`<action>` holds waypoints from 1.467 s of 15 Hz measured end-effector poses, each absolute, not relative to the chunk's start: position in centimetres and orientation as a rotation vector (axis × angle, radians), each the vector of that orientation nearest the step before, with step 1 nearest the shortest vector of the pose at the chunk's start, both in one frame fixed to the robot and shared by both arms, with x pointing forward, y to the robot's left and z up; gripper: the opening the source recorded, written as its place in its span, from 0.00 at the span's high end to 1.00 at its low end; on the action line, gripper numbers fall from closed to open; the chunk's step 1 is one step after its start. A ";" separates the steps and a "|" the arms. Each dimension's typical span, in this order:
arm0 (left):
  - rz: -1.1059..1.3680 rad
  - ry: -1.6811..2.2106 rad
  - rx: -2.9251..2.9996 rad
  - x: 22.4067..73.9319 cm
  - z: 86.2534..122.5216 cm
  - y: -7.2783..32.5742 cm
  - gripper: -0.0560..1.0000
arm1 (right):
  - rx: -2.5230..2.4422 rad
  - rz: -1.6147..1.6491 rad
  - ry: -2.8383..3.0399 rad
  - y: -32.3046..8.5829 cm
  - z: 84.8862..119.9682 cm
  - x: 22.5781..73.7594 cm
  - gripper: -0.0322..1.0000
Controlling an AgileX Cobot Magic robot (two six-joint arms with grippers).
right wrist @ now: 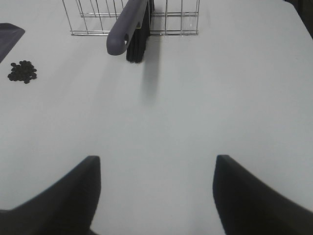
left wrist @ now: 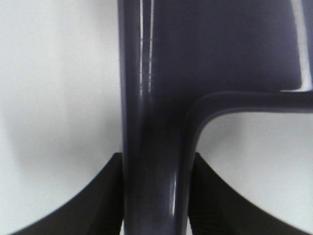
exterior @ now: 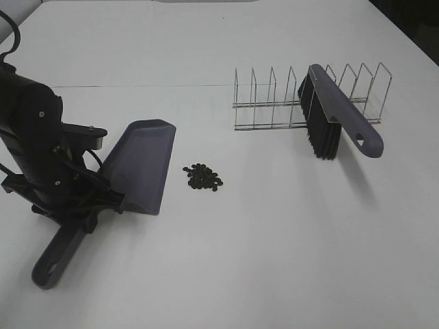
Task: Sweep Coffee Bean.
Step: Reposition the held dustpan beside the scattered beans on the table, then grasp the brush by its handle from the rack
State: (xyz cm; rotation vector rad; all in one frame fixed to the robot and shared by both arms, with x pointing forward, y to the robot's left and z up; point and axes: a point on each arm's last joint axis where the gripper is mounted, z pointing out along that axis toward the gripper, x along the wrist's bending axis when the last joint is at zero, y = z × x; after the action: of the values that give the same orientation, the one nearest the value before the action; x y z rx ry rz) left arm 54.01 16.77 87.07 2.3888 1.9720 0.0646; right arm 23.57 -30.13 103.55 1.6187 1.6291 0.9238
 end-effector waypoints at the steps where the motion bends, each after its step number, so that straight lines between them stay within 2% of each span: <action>1: 0.066 1.971 2.387 54.0 87.1 16.8 0.65 | 1.619 0.924 1.629 -30.1 103.6 23.6 0.42; 8: 0.072 1.965 2.384 54.1 87.0 16.7 0.65 | 1.696 0.876 1.671 -30.0 103.8 24.7 0.41; 9: 0.072 1.965 2.384 54.1 87.0 16.7 0.65 | 1.735 0.870 1.674 -29.9 104.1 25.2 0.38; 10: 0.072 1.965 2.384 54.1 87.0 16.7 0.65 | 1.859 0.830 1.722 -29.5 105.4 27.1 0.14; 12: 0.072 1.965 2.384 54.1 87.0 16.7 0.65 | 1.915 0.757 1.784 -29.3 106.9 29.6 0.04; 15: 0.071 1.966 2.385 54.1 87.0 16.7 0.65 | 1.924 0.662 1.846 -29.1 108.4 34.2 0.02; 20: 0.065 1.972 2.379 54.1 87.0 16.7 0.65 | 2.038 0.464 1.993 -28.3 108.3 44.2 0.04; 22: 0.060 1.976 2.374 54.1 87.1 16.7 0.65 | 2.051 0.444 2.004 -28.1 108.2 46.7 0.04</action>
State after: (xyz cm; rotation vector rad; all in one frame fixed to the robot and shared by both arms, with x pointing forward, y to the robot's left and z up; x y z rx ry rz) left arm 54.07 16.68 87.06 2.3742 1.9757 0.0604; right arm 46.68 -28.07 108.19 2.0508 2.0043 0.4443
